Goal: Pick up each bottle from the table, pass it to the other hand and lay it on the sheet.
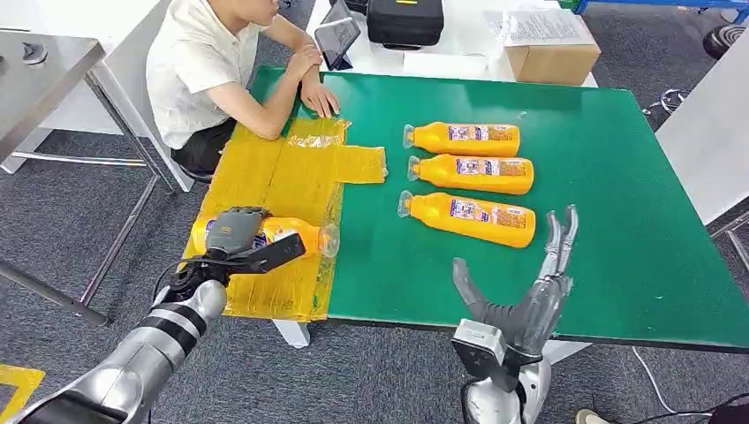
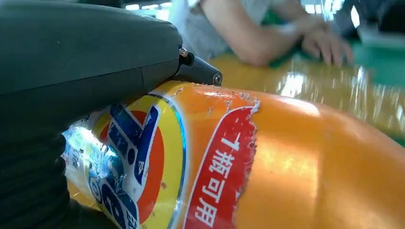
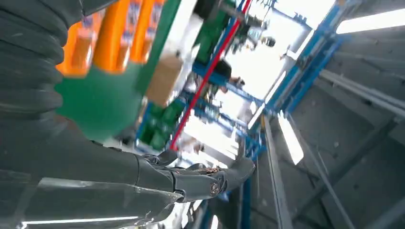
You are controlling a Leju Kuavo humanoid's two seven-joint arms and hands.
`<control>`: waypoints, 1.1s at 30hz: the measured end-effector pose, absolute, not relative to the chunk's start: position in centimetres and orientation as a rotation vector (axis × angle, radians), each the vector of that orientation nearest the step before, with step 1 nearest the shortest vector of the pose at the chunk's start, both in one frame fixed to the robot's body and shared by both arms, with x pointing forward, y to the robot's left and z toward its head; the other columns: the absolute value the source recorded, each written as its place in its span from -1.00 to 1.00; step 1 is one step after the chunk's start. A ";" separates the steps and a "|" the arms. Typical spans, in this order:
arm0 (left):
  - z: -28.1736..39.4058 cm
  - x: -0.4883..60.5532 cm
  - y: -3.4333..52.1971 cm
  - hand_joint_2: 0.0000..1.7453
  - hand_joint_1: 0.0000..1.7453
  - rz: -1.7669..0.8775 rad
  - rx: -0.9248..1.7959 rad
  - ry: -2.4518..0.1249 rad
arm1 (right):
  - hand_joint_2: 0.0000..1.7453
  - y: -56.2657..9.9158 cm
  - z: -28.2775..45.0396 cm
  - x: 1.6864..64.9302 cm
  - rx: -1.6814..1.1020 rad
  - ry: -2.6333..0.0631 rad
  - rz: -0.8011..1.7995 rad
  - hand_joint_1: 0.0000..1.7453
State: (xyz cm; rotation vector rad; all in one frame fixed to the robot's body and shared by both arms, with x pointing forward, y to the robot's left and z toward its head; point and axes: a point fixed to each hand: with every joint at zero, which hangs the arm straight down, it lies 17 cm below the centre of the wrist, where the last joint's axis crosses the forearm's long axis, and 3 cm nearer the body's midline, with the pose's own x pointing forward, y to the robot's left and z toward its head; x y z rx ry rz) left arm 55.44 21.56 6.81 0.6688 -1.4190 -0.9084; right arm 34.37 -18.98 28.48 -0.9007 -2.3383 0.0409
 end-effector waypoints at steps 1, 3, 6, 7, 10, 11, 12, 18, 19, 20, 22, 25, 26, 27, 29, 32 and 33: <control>6.8 55.4 21.6 1.00 1.00 -0.908 0.669 -1.419 | 1.00 -19.0 28.5 34.4 -0.901 -2.338 0.041 -1.00; 6.8 55.4 21.6 1.00 1.00 -0.908 0.669 -1.419 | 1.00 -19.0 28.5 34.4 -0.901 -2.338 0.041 -1.00; 6.3 55.5 21.4 1.00 1.00 -0.946 0.664 -1.391 | 1.00 -17.7 28.3 34.4 -0.846 -2.349 0.045 -1.00; 5.9 55.5 21.4 1.00 0.72 -0.969 0.655 -1.372 | 1.00 -17.1 27.9 34.5 -0.806 -2.348 0.040 -1.00; 4.5 55.2 21.0 1.00 -1.00 -1.068 0.510 -1.319 | 1.00 -14.8 26.7 34.9 -0.638 -2.343 0.008 -1.00; 4.3 55.1 21.0 1.00 -1.00 -1.071 0.493 -1.314 | 1.00 -14.6 26.5 34.9 -0.623 -2.340 0.008 -1.00; 4.0 54.9 20.9 1.00 -1.00 -1.070 0.470 -1.306 | 1.00 -14.4 26.3 34.9 -0.608 -2.335 0.006 -1.00; 3.6 54.7 20.6 1.00 -1.00 -1.061 0.375 -1.275 | 1.00 -13.9 25.4 35.1 -0.567 -2.323 0.019 -1.00; 3.6 54.7 20.7 1.00 -1.00 -1.059 0.374 -1.273 | 1.00 -13.8 25.3 35.1 -0.565 -2.323 0.025 -1.00; 3.6 54.7 20.7 1.00 -1.00 -1.059 0.374 -1.273 | 1.00 -13.7 25.2 35.2 -0.563 -2.323 0.029 -1.00; 3.4 54.6 20.7 1.00 -1.00 -1.050 0.358 -1.267 | 1.00 -13.6 25.0 35.2 -0.559 -2.319 0.036 -1.00; 3.4 54.3 20.3 1.00 -1.00 -1.016 0.265 -1.248 | 1.00 -13.6 24.7 35.3 -0.545 -2.312 0.030 -1.00; 3.3 54.1 20.2 1.00 -1.00 -1.004 0.230 -1.241 | 1.00 -13.5 24.7 35.4 -0.540 -2.312 0.032 -1.00; 3.4 53.9 20.0 1.00 -1.00 -0.988 0.191 -1.238 | 1.00 -13.3 24.6 35.4 -0.535 -2.312 0.035 -1.00; 3.4 53.7 19.8 1.00 -1.00 -0.966 0.136 -1.238 | 1.00 -13.1 24.5 35.3 -0.523 -2.310 0.039 -1.00; 3.6 53.4 19.6 1.00 -1.00 -0.941 0.081 -1.243 | 1.00 -12.7 24.2 35.3 -0.512 -2.308 0.052 -1.00; 3.7 53.3 19.6 1.00 -1.00 -0.932 0.064 -1.248 | 1.00 -12.5 24.1 35.3 -0.508 -2.308 0.057 -1.00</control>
